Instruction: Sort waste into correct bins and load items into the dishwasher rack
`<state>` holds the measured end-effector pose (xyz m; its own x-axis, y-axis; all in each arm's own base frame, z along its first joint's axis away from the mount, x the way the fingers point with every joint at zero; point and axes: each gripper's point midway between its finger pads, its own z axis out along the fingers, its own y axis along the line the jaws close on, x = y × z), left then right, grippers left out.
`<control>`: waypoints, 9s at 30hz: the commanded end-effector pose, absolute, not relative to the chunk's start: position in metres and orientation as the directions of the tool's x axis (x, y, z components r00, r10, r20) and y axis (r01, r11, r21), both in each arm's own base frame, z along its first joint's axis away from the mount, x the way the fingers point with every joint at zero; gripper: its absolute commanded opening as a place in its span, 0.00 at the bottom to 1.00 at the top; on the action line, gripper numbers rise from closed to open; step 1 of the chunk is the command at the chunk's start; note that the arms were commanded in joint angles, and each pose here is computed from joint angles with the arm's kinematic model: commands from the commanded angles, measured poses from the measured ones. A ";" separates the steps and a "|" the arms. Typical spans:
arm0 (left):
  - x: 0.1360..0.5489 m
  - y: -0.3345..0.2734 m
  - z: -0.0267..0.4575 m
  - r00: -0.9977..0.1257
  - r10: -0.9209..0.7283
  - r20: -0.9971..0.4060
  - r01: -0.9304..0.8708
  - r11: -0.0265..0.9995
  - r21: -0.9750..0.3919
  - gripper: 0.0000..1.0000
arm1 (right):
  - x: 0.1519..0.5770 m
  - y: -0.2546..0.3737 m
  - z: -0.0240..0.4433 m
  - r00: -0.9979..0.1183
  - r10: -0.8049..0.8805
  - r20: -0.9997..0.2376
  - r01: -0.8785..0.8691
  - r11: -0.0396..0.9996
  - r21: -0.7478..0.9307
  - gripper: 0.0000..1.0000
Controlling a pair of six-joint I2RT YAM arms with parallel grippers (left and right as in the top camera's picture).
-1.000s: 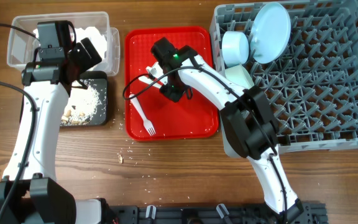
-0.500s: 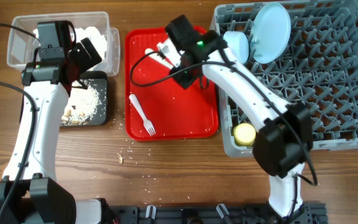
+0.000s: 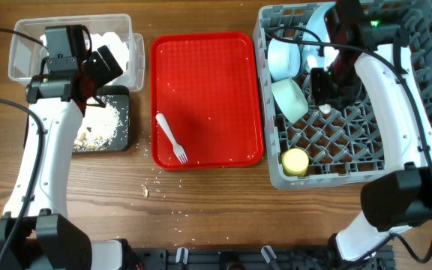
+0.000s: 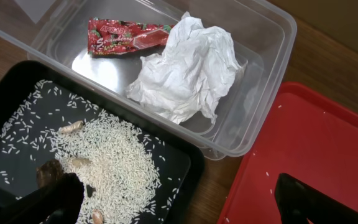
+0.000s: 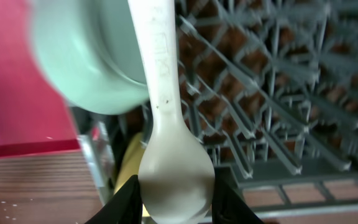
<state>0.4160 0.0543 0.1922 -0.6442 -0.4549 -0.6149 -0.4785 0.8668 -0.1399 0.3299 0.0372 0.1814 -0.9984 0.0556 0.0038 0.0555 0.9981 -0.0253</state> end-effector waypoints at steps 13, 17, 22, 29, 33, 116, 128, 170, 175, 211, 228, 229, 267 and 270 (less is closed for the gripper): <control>0.418 0.058 0.199 -0.623 -0.462 -0.631 -0.493 0.859 -0.142 1.00 | 0.309 0.008 0.140 -0.981 0.169 0.094 0.157 0.980 -0.123 0.54; 0.418 0.058 0.199 -0.623 -0.462 -0.631 -0.493 0.859 -0.142 1.00 | 0.336 0.019 0.168 -0.994 0.106 -0.021 0.107 0.993 -0.055 0.54; 0.418 0.058 0.199 -0.623 -0.462 -0.631 -0.493 0.859 -0.142 1.00 | 0.381 0.130 0.205 -0.948 -0.160 -0.277 -0.234 0.937 0.261 0.53; 0.418 0.058 0.199 -0.623 -0.462 -0.631 -0.493 0.859 -0.142 1.00 | 0.364 0.287 0.159 -0.773 -0.524 -0.358 -0.612 0.764 0.203 0.54; 0.418 0.058 0.199 -0.623 -0.462 -0.631 -0.493 0.859 -0.142 1.00 | 0.352 0.321 0.103 -0.650 -0.702 -0.290 -0.740 0.672 0.033 0.55; 0.418 0.058 0.199 -0.623 -0.462 -0.631 -0.493 0.859 -0.142 1.00 | 0.395 0.180 0.264 -0.678 -0.462 -0.572 -0.532 0.845 -0.051 0.30; 0.418 0.058 0.199 -0.623 -0.462 -0.631 -0.493 0.859 -0.142 1.00 | 0.391 0.272 0.144 -0.933 -0.215 -0.290 -0.313 0.880 0.356 0.45; 0.418 0.058 0.199 -0.623 -0.462 -0.631 -0.493 0.859 -0.142 1.00 | 0.367 0.274 -0.020 -0.987 -0.005 0.160 0.044 0.952 0.303 0.34; 0.418 0.058 0.199 -0.623 -0.462 -0.631 -0.493 0.859 -0.142 1.00 | 0.375 0.277 -0.019 -0.992 -0.015 0.124 0.025 0.950 0.312 0.33; 0.418 0.058 0.199 -0.623 -0.462 -0.631 -0.493 0.859 -0.142 1.00 | 0.381 0.061 0.207 -0.993 -0.019 -0.114 -0.016 1.000 -0.021 0.04; 0.418 0.058 0.199 -0.623 -0.462 -0.631 -0.493 0.859 -0.142 1.00 | 0.332 0.005 0.170 -0.994 0.110 0.012 0.108 0.986 -0.126 0.53; 0.418 0.058 0.199 -0.623 -0.462 -0.631 -0.493 0.859 -0.142 1.00 | 0.333 0.005 0.181 -0.992 0.125 -0.024 0.127 0.985 -0.120 0.52; 0.418 0.058 0.199 -0.623 -0.462 -0.631 -0.493 0.859 -0.142 1.00 | 0.250 0.000 0.153 -0.122 0.131 -0.984 -0.030 0.990 0.136 1.00; 0.418 0.058 0.199 -0.623 -0.462 -0.631 -0.493 0.859 -0.142 1.00 | 0.248 -0.003 0.173 -0.013 0.098 -0.995 -0.024 0.995 0.098 1.00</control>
